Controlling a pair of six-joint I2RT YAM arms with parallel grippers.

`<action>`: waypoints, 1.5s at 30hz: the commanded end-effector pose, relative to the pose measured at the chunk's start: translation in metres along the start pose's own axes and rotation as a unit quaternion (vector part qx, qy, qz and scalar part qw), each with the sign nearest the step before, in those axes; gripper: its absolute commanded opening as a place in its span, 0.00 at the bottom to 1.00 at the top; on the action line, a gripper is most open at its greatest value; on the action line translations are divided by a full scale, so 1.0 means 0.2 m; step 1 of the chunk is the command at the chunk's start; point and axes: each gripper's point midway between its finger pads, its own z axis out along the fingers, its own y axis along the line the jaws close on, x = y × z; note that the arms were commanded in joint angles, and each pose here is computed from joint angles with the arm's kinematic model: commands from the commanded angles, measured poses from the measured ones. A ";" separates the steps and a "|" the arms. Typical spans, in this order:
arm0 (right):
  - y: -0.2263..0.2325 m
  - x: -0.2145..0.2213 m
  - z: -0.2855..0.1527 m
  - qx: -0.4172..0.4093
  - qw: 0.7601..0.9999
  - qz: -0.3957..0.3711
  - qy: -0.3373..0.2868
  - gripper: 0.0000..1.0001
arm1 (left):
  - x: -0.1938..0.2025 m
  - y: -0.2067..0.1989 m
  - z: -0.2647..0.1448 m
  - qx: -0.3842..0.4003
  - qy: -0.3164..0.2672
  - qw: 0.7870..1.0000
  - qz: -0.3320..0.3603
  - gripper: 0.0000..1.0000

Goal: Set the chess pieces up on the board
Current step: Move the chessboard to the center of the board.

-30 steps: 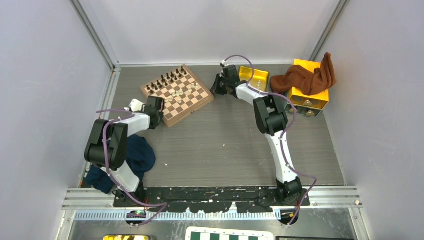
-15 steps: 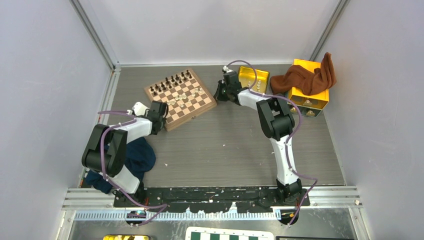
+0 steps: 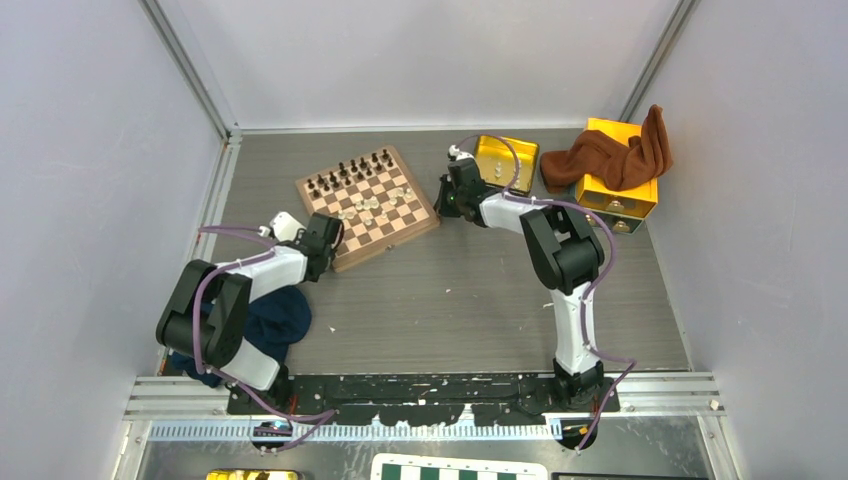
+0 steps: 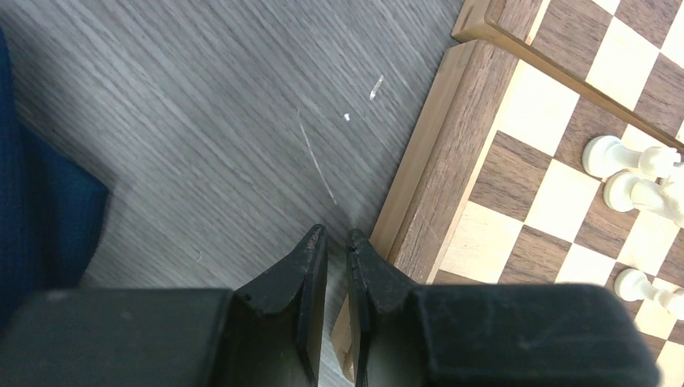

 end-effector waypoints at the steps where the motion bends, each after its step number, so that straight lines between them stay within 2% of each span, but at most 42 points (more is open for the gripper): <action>1: 0.49 0.13 -0.21 -0.136 0.990 -0.027 0.024 0.01 | 0.14 -0.25 -0.14 0.105 0.061 0.993 -0.009 0.19; 20: 0.36 0.38 -0.53 -0.098 0.994 -0.029 0.023 0.01 | 0.30 -0.23 -0.32 0.140 0.082 0.985 0.066 0.19; 36: 0.18 0.49 -0.84 -0.056 0.998 -0.024 0.012 0.01 | 0.51 -0.31 -0.50 0.191 0.112 0.962 0.158 0.19; 45: 0.12 0.53 -0.93 -0.039 0.999 -0.025 0.017 0.01 | 0.65 -0.34 -0.57 0.201 0.130 0.952 0.189 0.18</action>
